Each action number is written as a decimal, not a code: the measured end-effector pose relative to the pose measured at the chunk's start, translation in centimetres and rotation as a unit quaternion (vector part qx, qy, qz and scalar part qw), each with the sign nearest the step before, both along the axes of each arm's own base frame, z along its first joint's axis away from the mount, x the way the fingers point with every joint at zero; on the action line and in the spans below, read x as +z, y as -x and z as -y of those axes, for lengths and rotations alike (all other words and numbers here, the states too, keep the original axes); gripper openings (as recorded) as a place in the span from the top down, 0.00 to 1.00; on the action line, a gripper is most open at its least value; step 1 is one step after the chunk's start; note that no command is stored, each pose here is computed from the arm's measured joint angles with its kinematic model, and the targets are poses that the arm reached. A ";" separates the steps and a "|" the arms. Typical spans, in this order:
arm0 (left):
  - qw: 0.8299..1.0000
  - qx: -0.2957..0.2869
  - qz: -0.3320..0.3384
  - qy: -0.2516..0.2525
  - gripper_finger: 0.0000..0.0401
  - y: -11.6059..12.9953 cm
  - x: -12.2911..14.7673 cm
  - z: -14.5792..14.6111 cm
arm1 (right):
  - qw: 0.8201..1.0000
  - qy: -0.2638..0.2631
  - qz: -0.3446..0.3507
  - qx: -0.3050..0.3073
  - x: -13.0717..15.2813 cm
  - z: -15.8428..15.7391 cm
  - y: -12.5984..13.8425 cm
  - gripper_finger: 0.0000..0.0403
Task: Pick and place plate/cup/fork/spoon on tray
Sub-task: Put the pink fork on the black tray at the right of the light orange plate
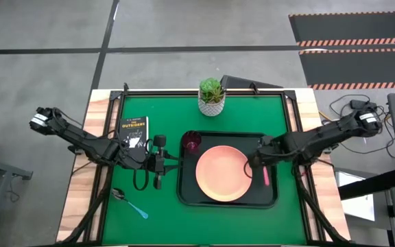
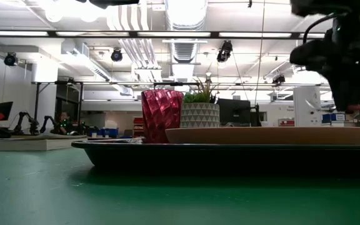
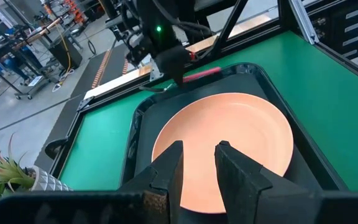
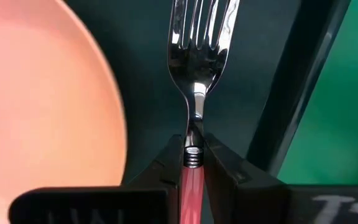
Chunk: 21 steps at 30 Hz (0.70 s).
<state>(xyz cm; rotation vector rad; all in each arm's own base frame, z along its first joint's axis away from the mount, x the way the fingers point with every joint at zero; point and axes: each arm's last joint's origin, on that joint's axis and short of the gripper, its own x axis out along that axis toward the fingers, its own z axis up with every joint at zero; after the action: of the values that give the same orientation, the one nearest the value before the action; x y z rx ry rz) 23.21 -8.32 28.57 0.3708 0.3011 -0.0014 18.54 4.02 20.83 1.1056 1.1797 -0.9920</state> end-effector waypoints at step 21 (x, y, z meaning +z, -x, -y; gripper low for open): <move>1.000 0.000 -0.002 0.000 0.81 0.0 0.0 0.0 | 0.993 -0.062 -0.097 -0.010 -4.6 -0.9 -2.4 0.92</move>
<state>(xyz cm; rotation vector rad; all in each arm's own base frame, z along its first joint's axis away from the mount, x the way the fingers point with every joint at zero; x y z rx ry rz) 23.20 -8.32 28.53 0.3718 0.3059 -0.0022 20.98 4.89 16.20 1.1393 1.4048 -1.0732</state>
